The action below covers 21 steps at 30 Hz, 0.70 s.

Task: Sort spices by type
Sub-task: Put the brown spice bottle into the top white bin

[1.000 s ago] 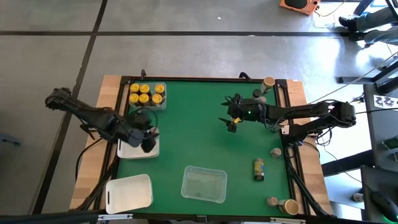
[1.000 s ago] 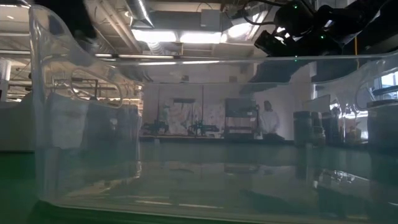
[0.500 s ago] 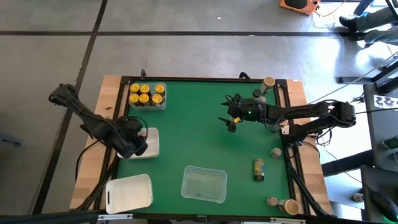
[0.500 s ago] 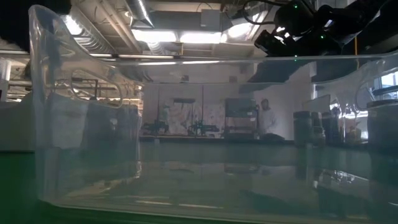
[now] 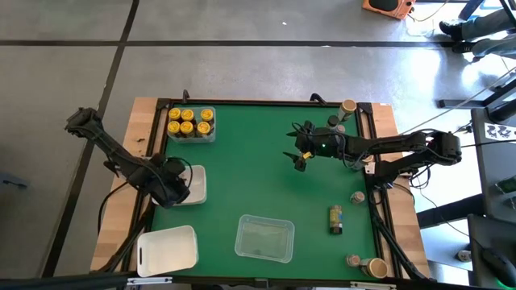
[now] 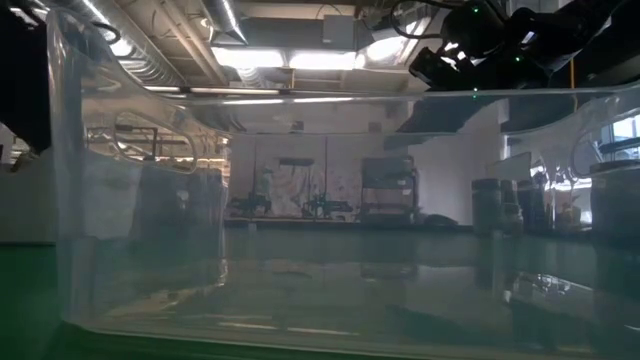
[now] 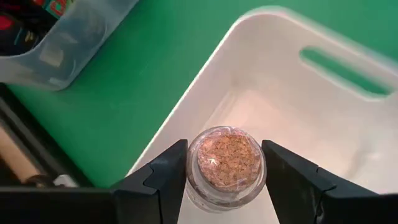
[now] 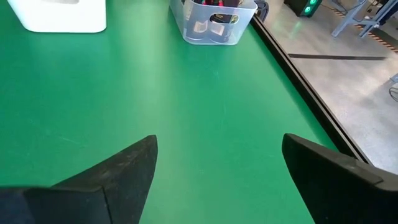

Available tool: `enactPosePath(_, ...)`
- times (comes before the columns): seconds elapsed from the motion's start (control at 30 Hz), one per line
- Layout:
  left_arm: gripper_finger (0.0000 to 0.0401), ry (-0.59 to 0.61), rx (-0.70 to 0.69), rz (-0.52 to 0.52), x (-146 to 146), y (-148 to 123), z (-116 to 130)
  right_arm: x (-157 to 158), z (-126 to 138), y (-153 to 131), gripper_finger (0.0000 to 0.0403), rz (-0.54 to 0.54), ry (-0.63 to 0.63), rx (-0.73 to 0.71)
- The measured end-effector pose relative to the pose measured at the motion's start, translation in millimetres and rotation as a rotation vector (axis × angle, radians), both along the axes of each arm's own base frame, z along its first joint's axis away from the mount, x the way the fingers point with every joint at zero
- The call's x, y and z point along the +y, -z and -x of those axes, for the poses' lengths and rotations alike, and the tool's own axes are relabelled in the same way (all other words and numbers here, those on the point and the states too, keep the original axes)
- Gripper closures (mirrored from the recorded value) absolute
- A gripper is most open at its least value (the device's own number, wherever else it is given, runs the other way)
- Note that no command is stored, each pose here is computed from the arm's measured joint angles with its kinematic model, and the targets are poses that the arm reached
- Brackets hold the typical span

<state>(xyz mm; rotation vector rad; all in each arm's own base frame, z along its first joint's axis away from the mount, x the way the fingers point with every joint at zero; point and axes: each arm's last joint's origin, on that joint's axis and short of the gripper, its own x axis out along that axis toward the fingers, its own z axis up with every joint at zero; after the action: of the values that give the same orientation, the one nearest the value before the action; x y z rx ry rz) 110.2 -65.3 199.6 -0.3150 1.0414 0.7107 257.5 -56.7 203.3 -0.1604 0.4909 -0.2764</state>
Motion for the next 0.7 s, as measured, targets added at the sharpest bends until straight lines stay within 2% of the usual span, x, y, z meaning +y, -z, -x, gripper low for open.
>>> enactPosePath(0.27,0.0215,0.107,0.093,-0.001,-2.8,16.9,-1.3,0.1,0.0,0.1,0.0061,-0.001,-0.002,0.000)
enactPosePath(0.57,0.0215,0.138,0.155,0.006,-5.7,21.5,-3.3,0.1,0.0,0.1,0.0061,-0.001,-0.002,0.001)
enactPosePath(0.7,0.0198,0.138,0.147,0.017,-6.4,21.6,-4.1,0.1,0.1,0.1,0.0061,-0.002,-0.002,0.001)
